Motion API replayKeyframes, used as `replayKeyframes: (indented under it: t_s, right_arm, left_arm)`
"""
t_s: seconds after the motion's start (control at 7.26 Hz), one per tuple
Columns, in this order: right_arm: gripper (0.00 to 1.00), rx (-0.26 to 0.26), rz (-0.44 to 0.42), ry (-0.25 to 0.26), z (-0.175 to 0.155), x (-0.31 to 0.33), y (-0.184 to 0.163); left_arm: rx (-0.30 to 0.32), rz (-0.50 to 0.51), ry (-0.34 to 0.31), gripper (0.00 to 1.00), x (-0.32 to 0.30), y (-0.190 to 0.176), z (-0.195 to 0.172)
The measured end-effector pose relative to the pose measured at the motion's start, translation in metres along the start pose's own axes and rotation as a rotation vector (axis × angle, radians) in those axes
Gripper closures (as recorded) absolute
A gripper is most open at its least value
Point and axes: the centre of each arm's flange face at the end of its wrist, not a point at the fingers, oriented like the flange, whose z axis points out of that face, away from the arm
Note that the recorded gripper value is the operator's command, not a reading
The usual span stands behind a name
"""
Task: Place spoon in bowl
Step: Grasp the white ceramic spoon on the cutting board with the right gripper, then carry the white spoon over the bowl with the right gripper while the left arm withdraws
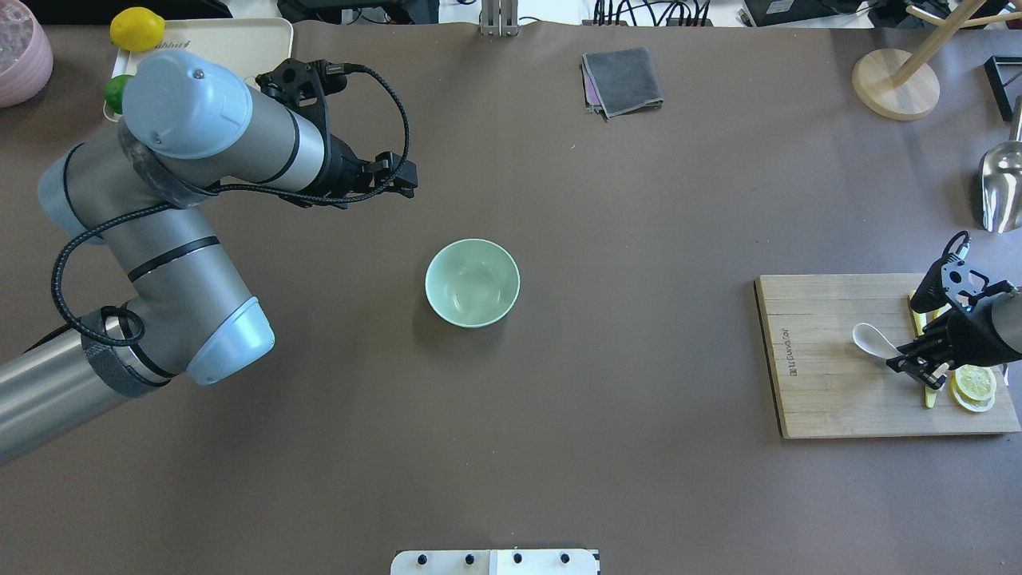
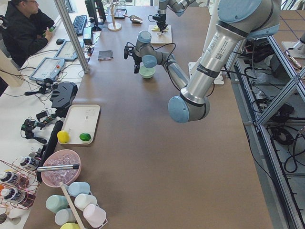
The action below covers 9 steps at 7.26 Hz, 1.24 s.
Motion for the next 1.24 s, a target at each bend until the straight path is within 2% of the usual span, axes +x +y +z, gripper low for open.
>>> replayKeyframes:
  t_s: [0.28, 0.55, 0.69, 0.96, 1.24]
  right_arm:
    - [1.0, 0.049, 0.046, -0.035, -0.02, -0.01, -0.023]
    - [1.0, 0.121, 0.141, -0.063, -0.038, -0.017, -0.079]
    - [1.0, 0.139, 0.193, -0.066, -0.046, -0.022, -0.121]
    - [1.0, 0.137, 0.319, -0.07, -0.073, -0.052, -0.231]
    - [1.0, 0.094, 0.428, -0.043, -0.09, -0.118, -0.33]
  left_arm:
    - [0.0, 0.0, 0.0, 0.02, -0.001, 0.0, -0.001]
    - [0.004, 0.062, -0.004, 0.02, -0.021, 0.002, -0.011]
    - [0.007, 0.109, -0.014, 0.02, -0.039, 0.0, -0.018]
    - [-0.01, 0.173, -0.032, 0.02, -0.082, -0.017, -0.034]
    - [-0.027, 0.249, -0.058, 0.02, -0.141, -0.048, -0.058]
